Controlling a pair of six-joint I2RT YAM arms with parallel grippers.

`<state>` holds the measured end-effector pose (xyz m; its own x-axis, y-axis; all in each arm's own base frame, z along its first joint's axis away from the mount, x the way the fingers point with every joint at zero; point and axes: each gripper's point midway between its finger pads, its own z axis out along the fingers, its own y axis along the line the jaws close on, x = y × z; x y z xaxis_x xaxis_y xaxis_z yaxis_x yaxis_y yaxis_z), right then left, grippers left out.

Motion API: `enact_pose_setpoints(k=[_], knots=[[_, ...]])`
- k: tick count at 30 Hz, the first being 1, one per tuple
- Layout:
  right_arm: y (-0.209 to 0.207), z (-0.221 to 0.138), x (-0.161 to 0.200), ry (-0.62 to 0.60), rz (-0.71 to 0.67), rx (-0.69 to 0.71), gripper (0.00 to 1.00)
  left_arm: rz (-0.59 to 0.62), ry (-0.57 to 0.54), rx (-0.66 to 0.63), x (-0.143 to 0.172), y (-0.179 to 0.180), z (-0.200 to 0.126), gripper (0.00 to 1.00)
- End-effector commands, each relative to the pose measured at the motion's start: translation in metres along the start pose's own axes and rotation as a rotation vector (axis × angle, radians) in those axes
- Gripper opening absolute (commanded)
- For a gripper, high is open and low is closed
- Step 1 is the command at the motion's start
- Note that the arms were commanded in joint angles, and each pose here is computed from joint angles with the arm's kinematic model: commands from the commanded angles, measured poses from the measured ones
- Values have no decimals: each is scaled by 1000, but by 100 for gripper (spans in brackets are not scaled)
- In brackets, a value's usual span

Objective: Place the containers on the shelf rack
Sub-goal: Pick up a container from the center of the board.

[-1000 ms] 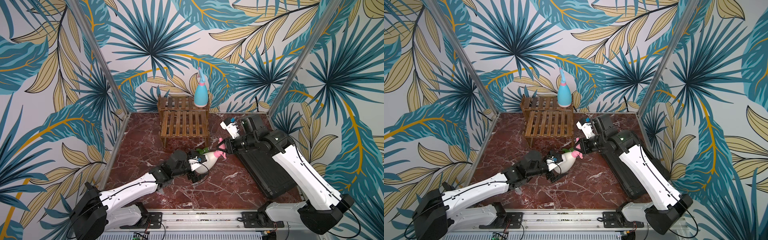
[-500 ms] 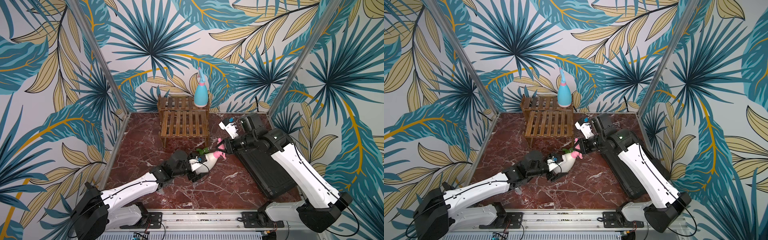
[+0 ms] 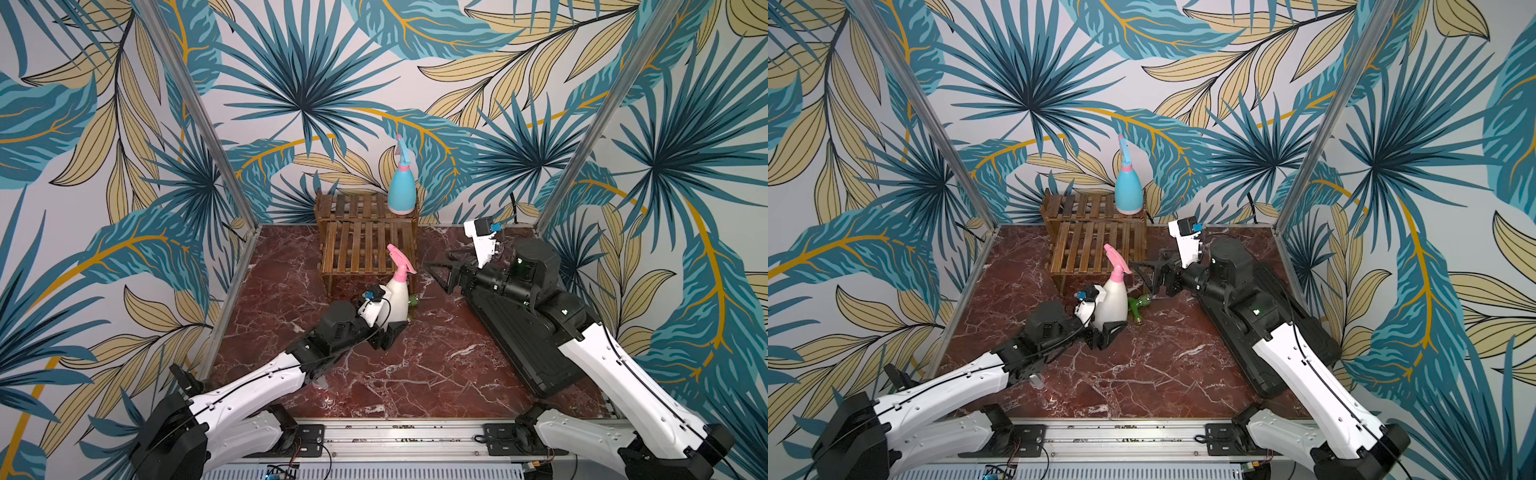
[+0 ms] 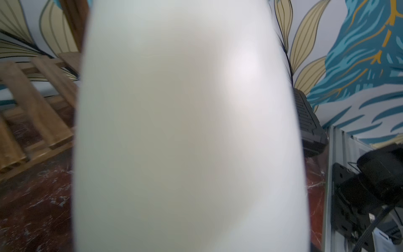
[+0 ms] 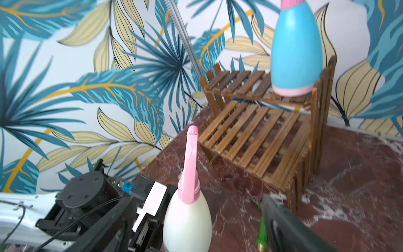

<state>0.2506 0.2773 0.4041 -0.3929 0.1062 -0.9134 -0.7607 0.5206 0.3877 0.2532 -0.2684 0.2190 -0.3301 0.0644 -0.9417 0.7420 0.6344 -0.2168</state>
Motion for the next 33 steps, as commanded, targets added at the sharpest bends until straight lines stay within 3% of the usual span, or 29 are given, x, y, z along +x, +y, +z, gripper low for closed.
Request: enact_pose_setpoints(k=[1,6,12,26,33], knots=[[4,15,-27,-137,44,-56,96,-57,-111,-55,-32,8,-15,76],[8,44,-18,-74,82,-86,93,-50,-85,-105,-38,18,-18,76],[26,69,-8,-13,69,-134,71,-60,-82,-85,-41,14,-16,76],[49,108,20,84,81,-145,46,-70,-73,-124,-39,22,-13,77],[48,109,26,66,75,-118,20,-57,-69,-129,-40,23,-11,77]])
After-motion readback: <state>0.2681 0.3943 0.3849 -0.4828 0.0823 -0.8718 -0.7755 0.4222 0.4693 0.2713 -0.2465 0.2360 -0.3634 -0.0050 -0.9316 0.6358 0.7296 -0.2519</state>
